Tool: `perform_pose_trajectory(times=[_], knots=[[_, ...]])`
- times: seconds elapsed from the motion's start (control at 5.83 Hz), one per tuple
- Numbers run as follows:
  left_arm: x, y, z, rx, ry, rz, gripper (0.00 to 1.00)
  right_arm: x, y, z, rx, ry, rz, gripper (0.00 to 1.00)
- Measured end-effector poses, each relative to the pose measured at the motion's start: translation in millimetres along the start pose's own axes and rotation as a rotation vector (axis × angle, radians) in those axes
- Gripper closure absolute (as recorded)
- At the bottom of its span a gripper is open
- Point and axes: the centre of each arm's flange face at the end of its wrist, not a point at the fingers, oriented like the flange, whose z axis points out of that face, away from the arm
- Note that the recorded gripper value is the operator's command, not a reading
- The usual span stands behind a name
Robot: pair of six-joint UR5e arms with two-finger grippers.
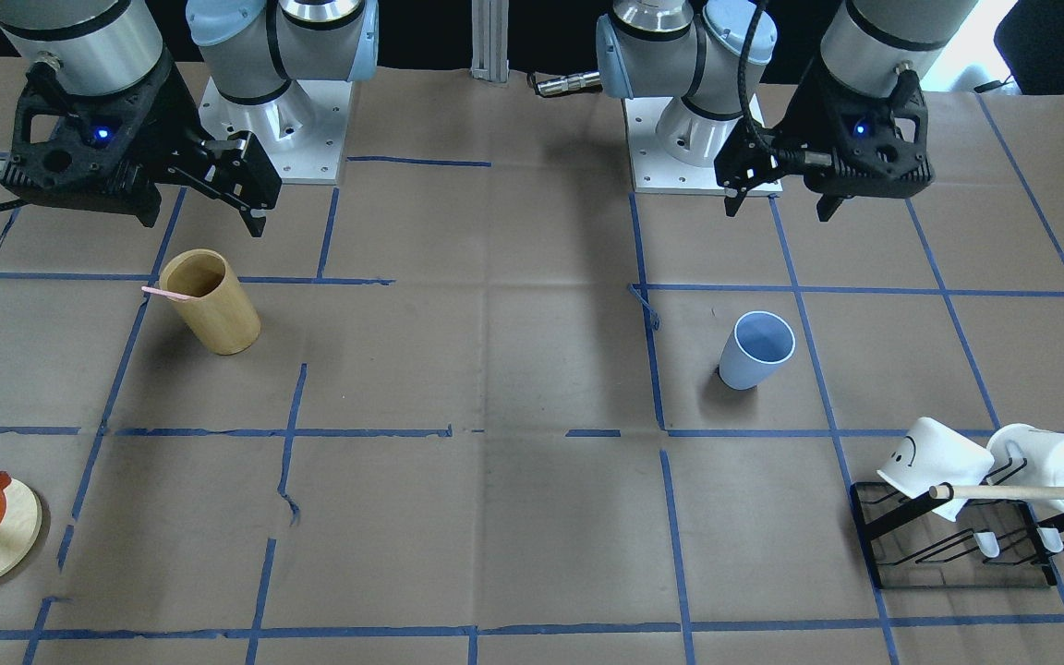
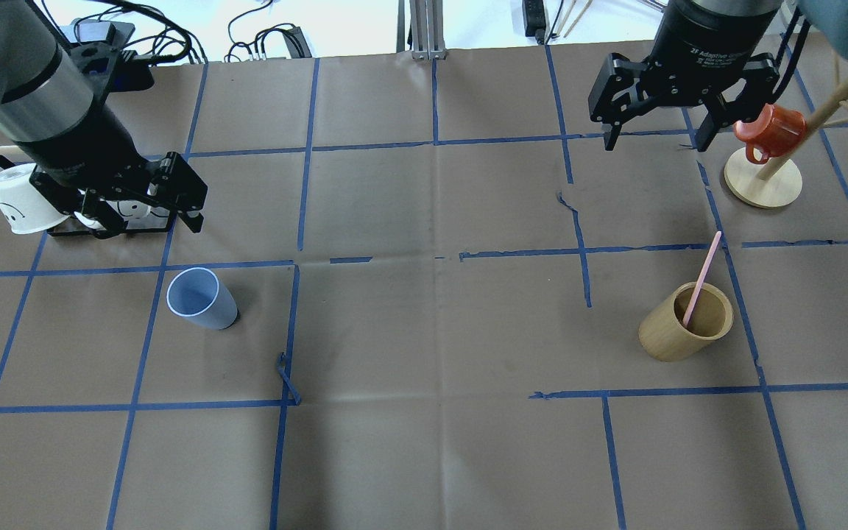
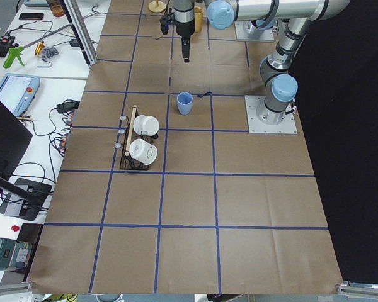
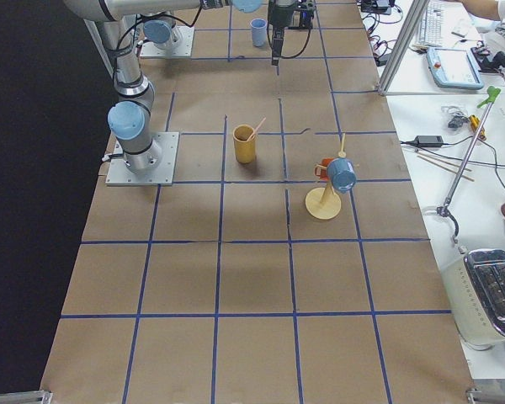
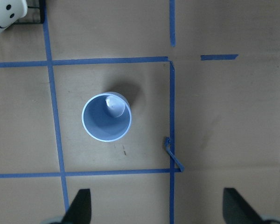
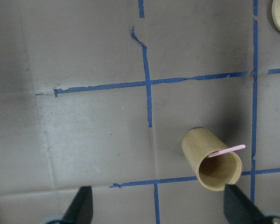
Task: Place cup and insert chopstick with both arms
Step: 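Grasp the blue cup with left gripper while right grasps pink chopstick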
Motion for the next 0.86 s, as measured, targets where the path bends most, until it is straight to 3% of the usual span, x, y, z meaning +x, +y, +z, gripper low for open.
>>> perform_pose_trajectory(times=[0.51, 0.86], knots=[[-25.0, -2.0, 90.0, -0.002, 0.002, 0.018, 0.02, 51.7, -18.2, 4.4, -0.002, 0.006, -0.060, 0.00], [-27.4, -7.5, 127.7, -0.014, 0.005, 0.022, 0.02, 94.9, -23.6, 20.8, -0.009, 0.000, -0.067, 0.01]])
